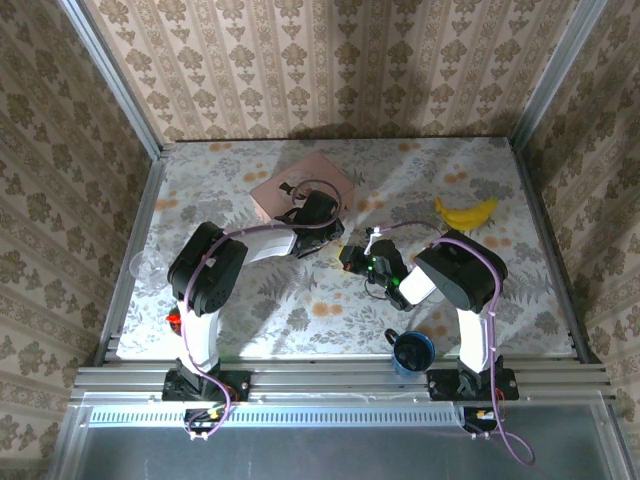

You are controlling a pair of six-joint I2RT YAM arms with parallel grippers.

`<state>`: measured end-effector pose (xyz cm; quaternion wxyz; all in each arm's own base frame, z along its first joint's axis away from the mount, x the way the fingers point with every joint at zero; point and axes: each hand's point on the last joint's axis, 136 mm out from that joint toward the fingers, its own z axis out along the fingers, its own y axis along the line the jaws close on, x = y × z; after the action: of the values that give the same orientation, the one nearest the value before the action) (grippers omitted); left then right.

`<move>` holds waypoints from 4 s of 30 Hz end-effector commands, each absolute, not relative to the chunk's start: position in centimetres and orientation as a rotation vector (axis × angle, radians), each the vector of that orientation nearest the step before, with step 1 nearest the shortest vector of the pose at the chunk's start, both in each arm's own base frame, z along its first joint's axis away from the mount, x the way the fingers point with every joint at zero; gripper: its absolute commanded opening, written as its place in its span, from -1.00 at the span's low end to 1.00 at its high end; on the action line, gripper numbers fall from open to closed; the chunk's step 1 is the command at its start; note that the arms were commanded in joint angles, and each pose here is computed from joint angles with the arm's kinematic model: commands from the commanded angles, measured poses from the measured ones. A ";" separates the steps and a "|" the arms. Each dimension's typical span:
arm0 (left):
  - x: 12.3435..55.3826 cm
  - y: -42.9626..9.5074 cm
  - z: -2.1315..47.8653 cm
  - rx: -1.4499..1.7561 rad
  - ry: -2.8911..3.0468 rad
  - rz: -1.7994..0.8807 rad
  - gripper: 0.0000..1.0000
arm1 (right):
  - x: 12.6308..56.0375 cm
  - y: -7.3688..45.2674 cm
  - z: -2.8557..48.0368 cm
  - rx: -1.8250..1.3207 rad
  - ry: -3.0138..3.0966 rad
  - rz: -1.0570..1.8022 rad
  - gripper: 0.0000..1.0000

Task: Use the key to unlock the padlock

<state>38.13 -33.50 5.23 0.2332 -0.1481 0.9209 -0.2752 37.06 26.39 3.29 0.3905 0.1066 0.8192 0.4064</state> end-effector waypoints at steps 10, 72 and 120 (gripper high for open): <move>36.4 -34.7 3.8 -0.384 2.604 -0.822 -1.00 | 38.0 25.7 1.9 0.397 2.123 1.024 -1.00; 35.0 -35.2 3.1 -0.339 2.611 -0.867 -1.00 | 39.0 26.4 3.4 0.417 2.091 1.076 -1.00; 33.9 -36.1 2.7 -0.291 2.647 -0.930 -1.00 | 40.4 26.2 6.2 0.235 2.042 1.223 -1.00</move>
<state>38.72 -33.76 4.94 0.2484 -0.1473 0.9077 -0.3045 38.13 26.07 3.20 0.3096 0.1204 0.8215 0.4635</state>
